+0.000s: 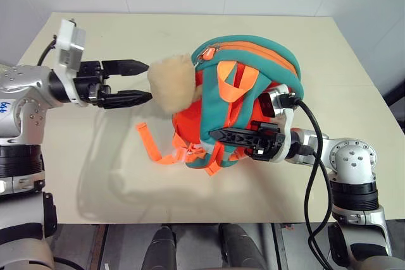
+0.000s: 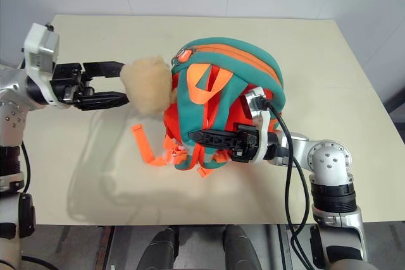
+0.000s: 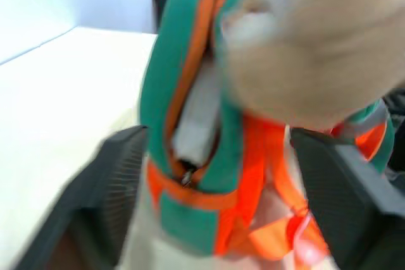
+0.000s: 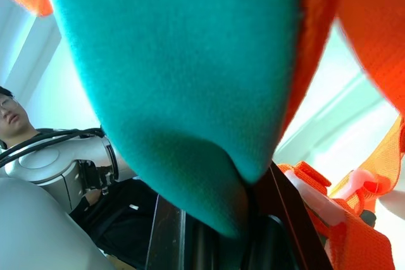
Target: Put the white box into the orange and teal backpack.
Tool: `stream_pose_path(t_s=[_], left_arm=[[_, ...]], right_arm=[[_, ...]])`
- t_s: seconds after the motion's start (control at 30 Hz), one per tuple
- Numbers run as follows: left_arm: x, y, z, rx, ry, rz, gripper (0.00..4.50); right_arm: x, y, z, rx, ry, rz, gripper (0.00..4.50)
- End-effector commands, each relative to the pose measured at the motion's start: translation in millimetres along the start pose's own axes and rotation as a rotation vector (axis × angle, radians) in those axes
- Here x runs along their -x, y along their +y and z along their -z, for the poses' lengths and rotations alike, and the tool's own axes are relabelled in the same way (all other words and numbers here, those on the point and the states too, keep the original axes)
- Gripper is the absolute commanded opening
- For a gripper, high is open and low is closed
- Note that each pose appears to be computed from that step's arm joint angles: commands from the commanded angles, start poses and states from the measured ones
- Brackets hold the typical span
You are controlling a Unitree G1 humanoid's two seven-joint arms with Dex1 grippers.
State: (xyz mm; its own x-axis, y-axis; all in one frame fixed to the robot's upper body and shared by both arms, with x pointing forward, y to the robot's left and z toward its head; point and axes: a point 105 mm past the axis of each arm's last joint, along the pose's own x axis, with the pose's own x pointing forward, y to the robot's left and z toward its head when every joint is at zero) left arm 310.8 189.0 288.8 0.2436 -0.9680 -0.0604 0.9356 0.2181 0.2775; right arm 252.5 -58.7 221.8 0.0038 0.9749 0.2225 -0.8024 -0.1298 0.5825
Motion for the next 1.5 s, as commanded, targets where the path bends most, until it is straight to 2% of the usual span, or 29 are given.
stream_pose_path(t_s=[0.03,0.17,0.3,0.37,0.57,0.73,0.93,1.07,1.2,1.3,1.4,1.5], left_arm=[[9,2,-15,-0.075,0.007,0.003,2.38],[8,3,-11,-0.059,0.011,0.018,1.13],[-8,6,7,-0.075,0.043,0.042,0.03],[-20,9,16,-0.092,0.069,0.048,0.03],[-57,14,25,-0.101,-0.013,0.066,0.03],[-72,12,31,-0.08,-0.037,0.097,0.03],[-87,10,53,-0.08,0.017,0.115,0.03],[-83,10,52,-0.085,0.001,0.106,0.03],[-53,8,36,-0.043,-0.062,0.073,0.03],[-33,10,24,-0.031,-0.054,-0.002,0.03],[-17,11,6,-0.041,-0.068,-0.064,0.61],[-8,2,-7,-0.019,-0.064,-0.067,1.52]], right_arm=[[-2,8,-2,0.027,-0.007,-0.032,0.01],[-2,8,-2,0.026,-0.009,-0.031,0.01],[-3,7,-2,0.028,-0.012,-0.031,0.01],[-3,8,-2,0.029,-0.013,-0.03,0.01],[-3,8,-3,0.037,-0.024,-0.027,0.01],[-2,8,-2,0.036,-0.031,-0.022,0.01],[-3,8,-3,0.04,-0.041,-0.02,0.01],[-3,8,-3,0.042,-0.043,-0.019,0.01],[-3,8,-3,0.044,-0.047,-0.015,0.01],[-1,8,-2,0.042,-0.048,-0.011,0.01],[-1,7,-2,0.037,-0.05,-0.014,0.01],[-2,6,-3,0.033,-0.051,-0.019,0.01]])
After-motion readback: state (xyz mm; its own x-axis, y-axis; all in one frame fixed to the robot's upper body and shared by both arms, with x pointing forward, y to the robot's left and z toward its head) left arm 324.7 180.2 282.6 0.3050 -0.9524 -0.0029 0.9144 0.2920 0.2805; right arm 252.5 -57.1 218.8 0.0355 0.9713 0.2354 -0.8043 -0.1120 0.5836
